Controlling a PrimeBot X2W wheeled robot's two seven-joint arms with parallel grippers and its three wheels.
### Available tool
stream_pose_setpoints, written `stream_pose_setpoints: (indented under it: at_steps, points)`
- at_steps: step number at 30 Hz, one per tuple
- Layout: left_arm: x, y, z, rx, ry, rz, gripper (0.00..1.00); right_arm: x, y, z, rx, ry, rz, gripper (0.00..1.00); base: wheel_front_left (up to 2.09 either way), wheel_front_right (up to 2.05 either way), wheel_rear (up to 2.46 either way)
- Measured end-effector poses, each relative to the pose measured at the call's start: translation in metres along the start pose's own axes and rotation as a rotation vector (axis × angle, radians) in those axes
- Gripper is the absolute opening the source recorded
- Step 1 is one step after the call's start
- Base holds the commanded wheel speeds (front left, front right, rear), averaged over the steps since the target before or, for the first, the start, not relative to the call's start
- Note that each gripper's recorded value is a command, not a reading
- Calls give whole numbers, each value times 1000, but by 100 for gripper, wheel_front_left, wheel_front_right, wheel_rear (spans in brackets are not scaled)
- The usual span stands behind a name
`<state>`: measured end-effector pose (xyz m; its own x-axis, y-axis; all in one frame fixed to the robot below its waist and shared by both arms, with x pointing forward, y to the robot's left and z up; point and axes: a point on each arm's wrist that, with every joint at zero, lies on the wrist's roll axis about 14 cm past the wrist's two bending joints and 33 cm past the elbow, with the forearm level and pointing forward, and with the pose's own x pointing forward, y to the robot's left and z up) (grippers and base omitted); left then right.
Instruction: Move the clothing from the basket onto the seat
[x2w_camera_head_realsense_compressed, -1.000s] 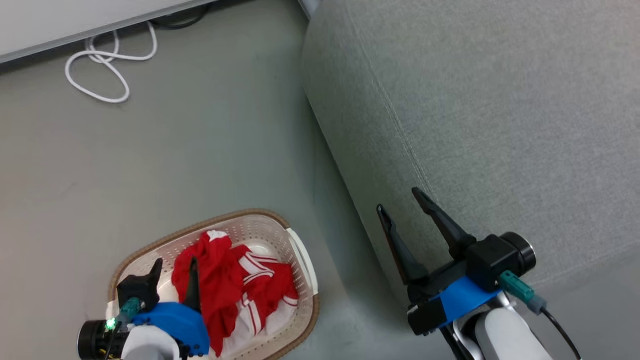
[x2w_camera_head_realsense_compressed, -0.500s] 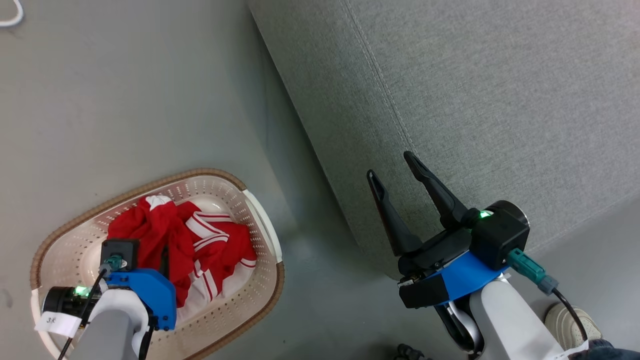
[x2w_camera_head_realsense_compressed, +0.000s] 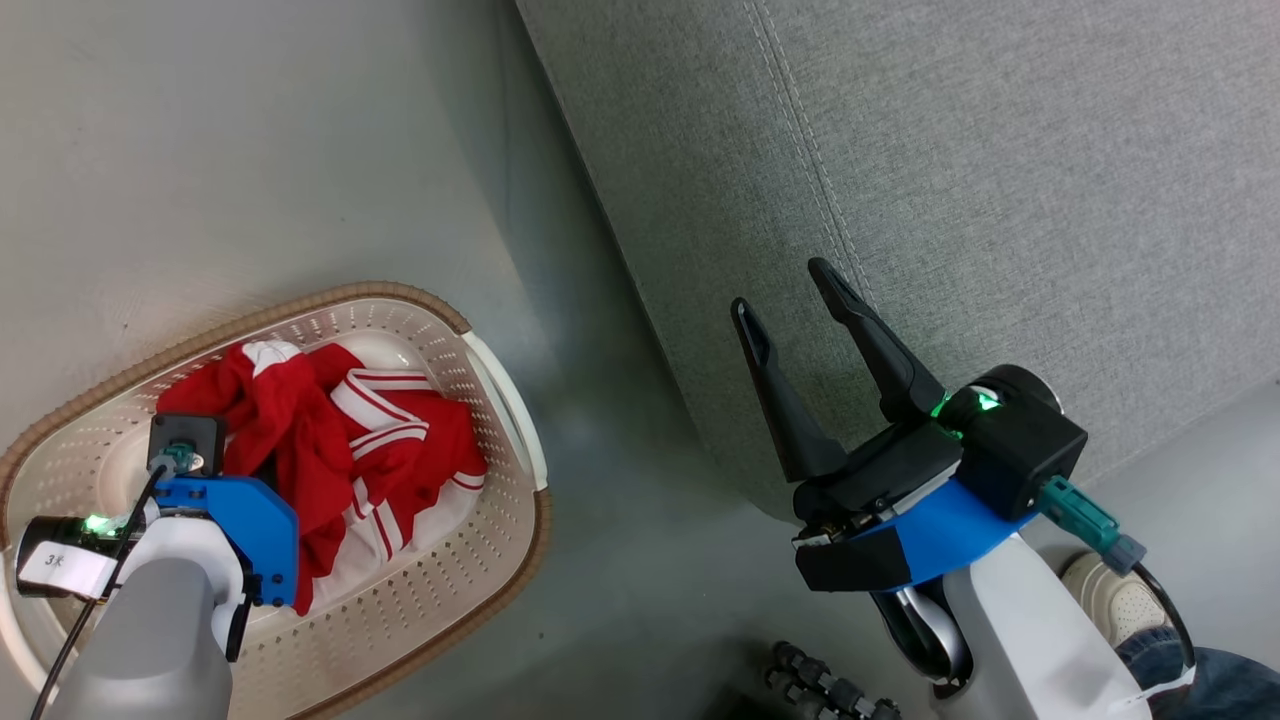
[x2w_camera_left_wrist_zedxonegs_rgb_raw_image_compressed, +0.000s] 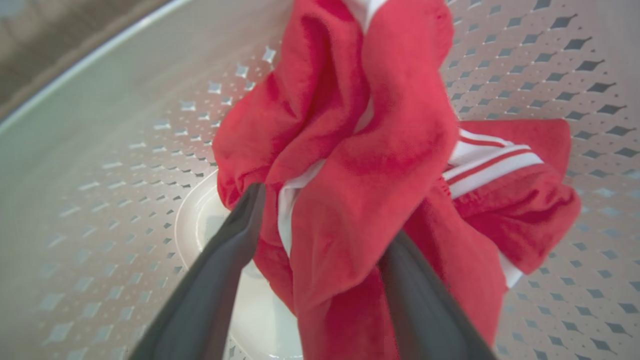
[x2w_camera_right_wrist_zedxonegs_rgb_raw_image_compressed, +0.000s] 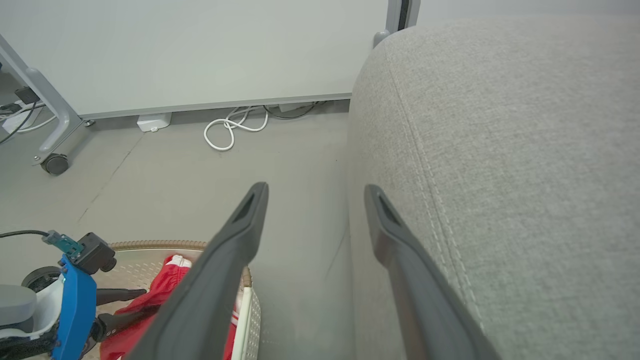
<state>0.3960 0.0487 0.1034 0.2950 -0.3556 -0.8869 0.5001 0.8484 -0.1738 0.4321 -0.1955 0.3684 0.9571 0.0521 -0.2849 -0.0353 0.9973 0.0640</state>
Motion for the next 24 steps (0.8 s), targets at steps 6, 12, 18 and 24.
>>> stream_pose_setpoints:
  at_steps: [6, 12, 18, 24]
  points:
    - [5, -4, 0, -1, 22, -18, 0, 2, 3, 2, -4, -9, 11, 100, 0, 0, 0]
    - [5, -10, -1, -10, 29, -34, 0, 3, 5, 3, -5, -12, 18, 100, 0, 0, 0]
    - [1, -9, 4, -15, 16, -36, 0, 3, 8, 6, -2, -22, 25, 100, 0, 0, 0]
    - [-7, -8, 10, -27, -1, -29, 0, 2, 11, 12, 1, -38, 34, 100, 0, 0, 0]
